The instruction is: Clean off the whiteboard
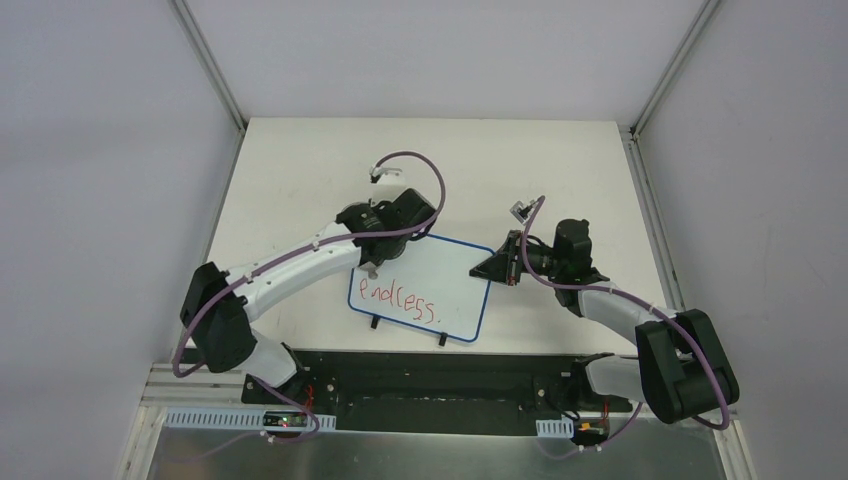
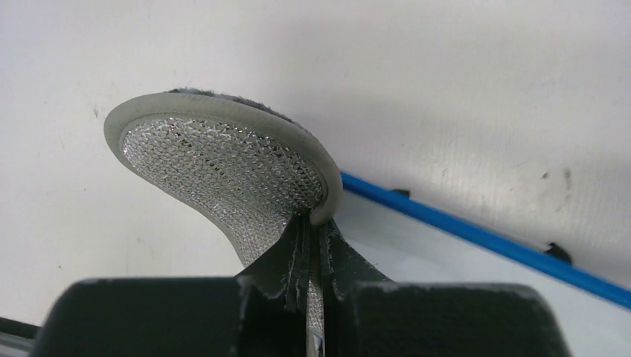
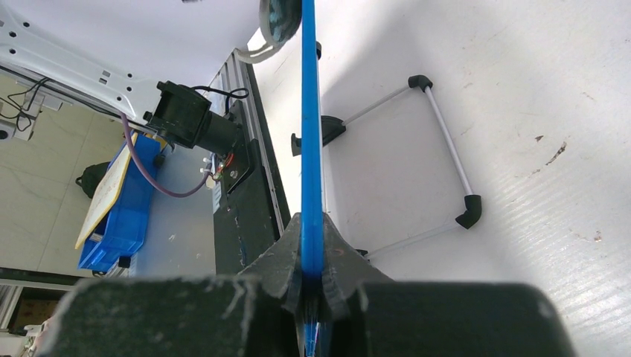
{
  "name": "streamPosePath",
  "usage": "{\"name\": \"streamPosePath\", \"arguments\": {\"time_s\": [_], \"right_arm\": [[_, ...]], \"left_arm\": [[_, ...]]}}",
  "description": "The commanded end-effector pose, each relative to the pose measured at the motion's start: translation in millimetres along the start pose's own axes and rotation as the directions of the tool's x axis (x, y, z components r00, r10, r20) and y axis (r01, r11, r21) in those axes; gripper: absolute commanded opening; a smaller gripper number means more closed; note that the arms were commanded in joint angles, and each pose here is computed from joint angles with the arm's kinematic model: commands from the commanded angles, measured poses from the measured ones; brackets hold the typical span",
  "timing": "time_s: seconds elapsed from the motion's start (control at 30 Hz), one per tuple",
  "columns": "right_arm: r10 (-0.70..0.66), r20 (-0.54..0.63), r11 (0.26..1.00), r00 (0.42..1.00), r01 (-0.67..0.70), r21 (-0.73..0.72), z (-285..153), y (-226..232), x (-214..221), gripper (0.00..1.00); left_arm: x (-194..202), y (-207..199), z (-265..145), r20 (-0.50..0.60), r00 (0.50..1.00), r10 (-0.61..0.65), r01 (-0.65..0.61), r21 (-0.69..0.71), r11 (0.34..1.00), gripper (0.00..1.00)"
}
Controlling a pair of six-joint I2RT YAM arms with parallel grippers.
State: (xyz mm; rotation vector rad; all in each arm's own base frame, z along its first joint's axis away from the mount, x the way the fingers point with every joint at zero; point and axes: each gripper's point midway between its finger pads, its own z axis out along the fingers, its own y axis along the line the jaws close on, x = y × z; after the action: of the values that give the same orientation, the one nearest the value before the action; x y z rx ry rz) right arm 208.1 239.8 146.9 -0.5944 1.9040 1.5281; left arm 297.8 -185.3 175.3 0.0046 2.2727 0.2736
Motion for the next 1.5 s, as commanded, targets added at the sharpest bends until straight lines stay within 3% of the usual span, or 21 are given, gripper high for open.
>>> {"name": "streamPosePath", "arguments": {"time_s": [0.0,0.13,0.23,0.47,0.67,0.83,0.97,1.13,1.47], "right_arm": [[-0.127,-0.01,0.99,0.992,0.126,-0.061,1,11,2,0.0],[-0.125,-0.005,0.991,0.992,0.125,-0.044,1,9,2,0.0],[-0.127,-0.007,0.991,0.992,0.126,-0.045,2,9,2,0.0],[-0.129,-0.004,0.991,0.992,0.128,-0.038,2,10,2,0.0],[-0.131,-0.003,0.991,0.991,0.13,-0.035,1,9,3,0.0],[-0.127,-0.008,0.991,0.992,0.126,-0.037,2,9,4,0.0],[-0.123,-0.011,0.992,0.992,0.122,-0.037,2,8,4,0.0],[-0.12,-0.013,0.992,0.993,0.119,-0.036,3,7,5,0.0],[-0.121,-0.014,0.992,0.993,0.121,-0.035,4,7,5,0.0]], "left_arm": [[52,23,9,-0.083,0.994,-0.072,0.071,-0.01,0.997,0.0],[93,35,10,-0.142,0.985,-0.101,0.103,0.007,0.995,0.0],[115,23,8,-0.196,0.971,-0.134,0.156,0.099,0.983,0.0],[113,-5,0,-0.2,0.956,-0.214,0.258,0.23,0.938,0.0],[107,-63,-16,-0.223,0.967,-0.126,0.196,0.331,0.923,0.0],[99,-122,-51,-0.16,0.987,-0.006,0.074,0.419,0.905,0.0],[103,-143,-64,-0.141,0.989,0.049,0.017,0.431,0.902,0.0],[113,-112,-39,-0.166,0.986,0.011,0.049,0.351,0.935,0.0],[125,20,16,-0.184,0.967,-0.175,0.196,0.098,0.976,0.0]]}}
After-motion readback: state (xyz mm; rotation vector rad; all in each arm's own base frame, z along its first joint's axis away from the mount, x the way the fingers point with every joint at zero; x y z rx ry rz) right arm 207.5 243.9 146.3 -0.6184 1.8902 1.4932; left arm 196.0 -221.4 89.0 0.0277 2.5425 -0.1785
